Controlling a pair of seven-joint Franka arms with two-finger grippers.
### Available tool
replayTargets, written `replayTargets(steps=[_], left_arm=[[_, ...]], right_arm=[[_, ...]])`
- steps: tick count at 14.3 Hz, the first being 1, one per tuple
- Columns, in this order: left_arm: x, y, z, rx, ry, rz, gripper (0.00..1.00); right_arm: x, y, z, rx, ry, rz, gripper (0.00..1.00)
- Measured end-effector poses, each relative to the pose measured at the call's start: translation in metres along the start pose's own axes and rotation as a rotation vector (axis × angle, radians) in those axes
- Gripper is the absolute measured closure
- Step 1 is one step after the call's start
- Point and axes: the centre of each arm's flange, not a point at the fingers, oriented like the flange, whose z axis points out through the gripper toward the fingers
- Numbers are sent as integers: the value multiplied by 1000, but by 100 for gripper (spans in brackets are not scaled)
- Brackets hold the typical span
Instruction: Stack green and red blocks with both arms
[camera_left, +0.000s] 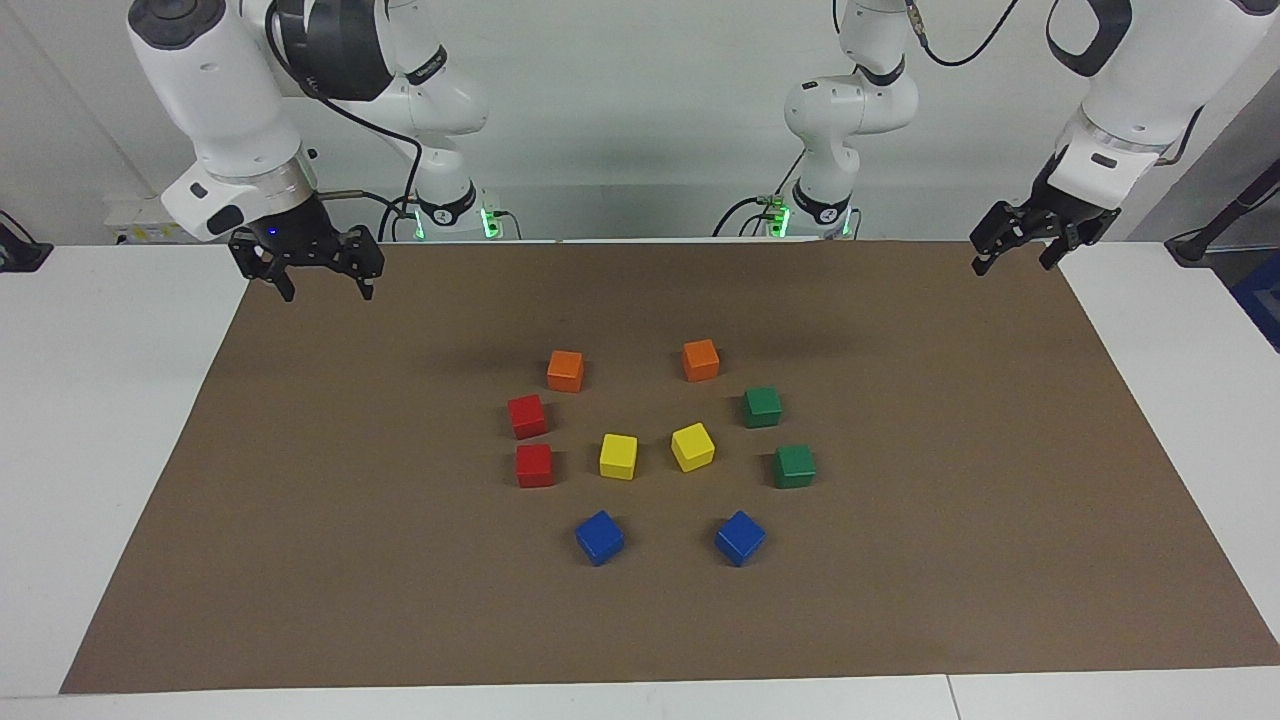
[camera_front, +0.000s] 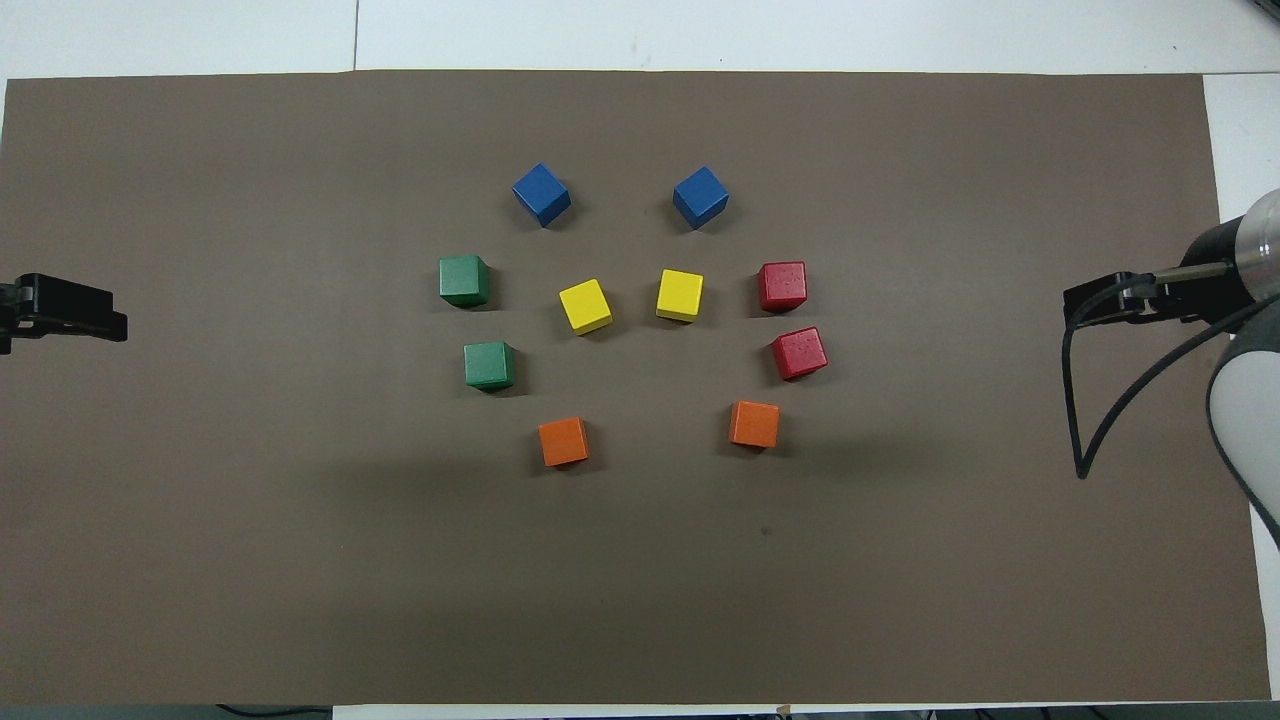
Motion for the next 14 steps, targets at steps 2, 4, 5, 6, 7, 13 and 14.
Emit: replayTargets(steps=[2,4,5,6,7,13,14], left_arm=[[0,0,0,0,0,0,0],[0,0,0,0,0,1,0],[0,1,0,0,0,2,0],[0,2,0,0,0,5,0],[0,4,0,0,1,8,0],[2,28,14,0,18,52,0],[2,44,19,0,21,70,0]], right_arm=[[0,1,2,0,-2,1,0],[0,2,6,0,-7,3,0],[0,2,7,0,-6,4,0],[0,2,7,0,-4,4,0],[0,2,7,0,-3,4,0],[0,2,7,0,-4,4,0],[0,2,7,0,-4,4,0]])
